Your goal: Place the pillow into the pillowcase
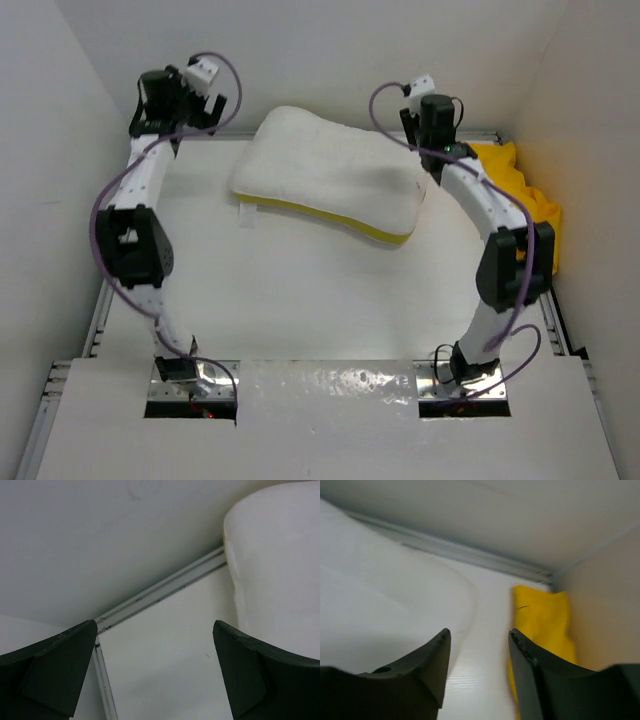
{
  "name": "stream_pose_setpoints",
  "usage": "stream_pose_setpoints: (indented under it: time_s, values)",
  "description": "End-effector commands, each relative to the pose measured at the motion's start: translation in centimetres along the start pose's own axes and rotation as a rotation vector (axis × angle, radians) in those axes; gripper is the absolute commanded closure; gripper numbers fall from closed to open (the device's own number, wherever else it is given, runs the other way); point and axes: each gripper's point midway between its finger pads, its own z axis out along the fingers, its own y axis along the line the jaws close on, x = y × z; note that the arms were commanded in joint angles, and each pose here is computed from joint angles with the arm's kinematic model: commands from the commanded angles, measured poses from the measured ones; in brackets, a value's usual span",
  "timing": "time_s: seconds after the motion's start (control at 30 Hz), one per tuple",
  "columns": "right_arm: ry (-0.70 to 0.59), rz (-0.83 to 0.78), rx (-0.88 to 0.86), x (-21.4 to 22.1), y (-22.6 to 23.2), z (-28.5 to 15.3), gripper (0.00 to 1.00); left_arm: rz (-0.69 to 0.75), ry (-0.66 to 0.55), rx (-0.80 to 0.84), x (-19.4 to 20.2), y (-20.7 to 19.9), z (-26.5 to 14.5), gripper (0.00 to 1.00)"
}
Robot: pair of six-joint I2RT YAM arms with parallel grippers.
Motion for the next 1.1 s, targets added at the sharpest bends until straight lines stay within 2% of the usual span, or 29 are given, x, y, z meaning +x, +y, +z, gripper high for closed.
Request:
stream_pose_setpoints:
  time_s: [0.0,0.03,0.07,0.1,0.13,0.2,0.27,0.3,0.33,0.37,0.43,0.47,0.5,0.53,0.57,0.6,0.63,0.67,0.7,0.73,0.77,0.8,0.83,0.9,0.93,0.97,1.0,1.03,1.07]
  values:
    - [0.266,0.407,-0.468,2.3,7.4,0.4,0.53,0.006,0.471,0.159,6.7,-1.9,1.5,0.00]
    - [0.305,0.454,-0.460,2.6,8.2,1.6,0.39,-0.125,0.520,0.249,7.2,-4.3,1.4,0.02]
    - [0.479,0.446,-0.412,7.7,10.4,3.7,0.29,-0.196,0.511,0.255,7.7,-4.7,3.8,0.03]
    - [0.478,0.515,-0.352,6.0,9.8,5.4,0.20,-0.268,0.519,0.265,8.3,-5.5,4.5,0.03]
    - [0.530,0.530,-0.295,7.2,9.8,6.4,0.11,-0.382,0.503,0.302,8.3,-7.2,5.2,0.00]
    - [0.645,0.550,-0.178,11.1,10.7,8.1,0.01,-0.452,0.427,0.364,9.2,-9.7,6.6,0.00]
    - [0.640,0.572,-0.151,12.8,12.0,8.9,0.01,-0.487,0.340,0.350,9.9,-11.0,7.8,0.00]
    - [0.694,0.568,-0.173,15.2,13.7,7.9,0.04,-0.496,0.322,0.349,9.9,-11.3,8.1,0.00]
    - [0.708,0.568,-0.197,15.8,14.7,7.5,0.10,-0.517,0.300,0.375,9.9,-11.9,8.4,0.00]
    - [0.718,0.563,-0.228,16.2,15.8,7.1,0.22,-0.543,0.317,0.401,10.8,-12.8,8.8,0.00]
    - [0.757,0.494,-0.294,17.5,18.5,5.0,0.34,-0.560,0.315,0.468,10.9,-14.2,8.7,0.00]
    - [0.730,0.485,-0.311,17.1,19.1,4.8,0.42,-0.569,0.327,0.494,11.6,-15.0,8.4,0.00]
    - [0.748,0.448,-0.343,18.2,20.4,3.4,0.68,-0.575,0.329,0.515,11.7,-15.5,8.2,0.01]
    - [0.716,0.471,-0.390,16.9,20.7,2.7,0.81,-0.599,0.327,0.575,11.5,-16.5,7.7,0.21]
    - [0.681,0.498,-0.422,16.0,21.1,2.7,0.91,-0.619,0.337,0.611,11.9,-17.2,7.5,0.33]
    - [0.687,0.522,-0.445,15.9,21.4,1.9,1.00,-0.647,0.336,0.669,11.6,-18.2,7.0,0.51]
    - [0.646,0.550,-0.489,13.8,21.2,1.3,1.00,-0.676,0.373,0.693,12.0,-18.8,6.3,0.85]
    - [0.609,0.548,-0.508,12.6,20.9,1.3,1.00,-0.683,0.389,0.714,12.2,-19.1,5.8,0.96]
    - [0.583,0.557,-0.545,11.4,20.9,0.9,1.00,-0.681,0.398,0.730,12.1,-19.2,5.2,1.00]
    - [0.555,0.559,-0.572,10.1,20.7,0.6,1.00,-0.671,0.425,0.746,12.7,-18.8,4.1,1.00]
    - [0.490,0.535,-0.614,7.7,20.2,0.2,1.00,-0.654,0.406,0.743,11.8,-17.7,3.4,1.00]
    - [0.483,0.511,-0.700,6.6,20.9,-1.1,1.00,-0.665,0.398,0.724,11.4,-16.4,2.8,1.00]
    - [0.493,0.470,-0.762,6.1,21.4,-2.6,1.00,-0.710,0.367,0.640,11.2,-12.3,1.6,1.00]
    - [0.416,0.305,-0.934,3.5,23.7,-6.1,1.00,-0.854,0.354,0.484,11.7,-7.1,0.1,1.00]
    - [0.456,0.226,-0.974,4.2,24.2,-8.0,0.60,-0.882,0.328,0.358,12.8,-2.3,-2.0,1.00]
    - [0.424,0.120,-0.924,3.5,23.9,-8.2,0.20,-0.874,0.344,0.278,13.7,-0.2,-3.2,1.00]
    - [0.442,0.104,-0.855,3.7,22.7,-7.8,0.01,-0.800,0.419,0.155,16.6,2.2,-5.2,1.00]
    - [0.447,0.115,-0.759,3.7,20.9,-6.8,0.01,-0.721,0.428,0.102,16.1,3.3,-6.6,1.00]
    - [0.469,0.200,-0.583,4.5,16.2,-4.6,0.01,-0.655,0.459,0.067,16.7,3.7,-7.5,1.00]
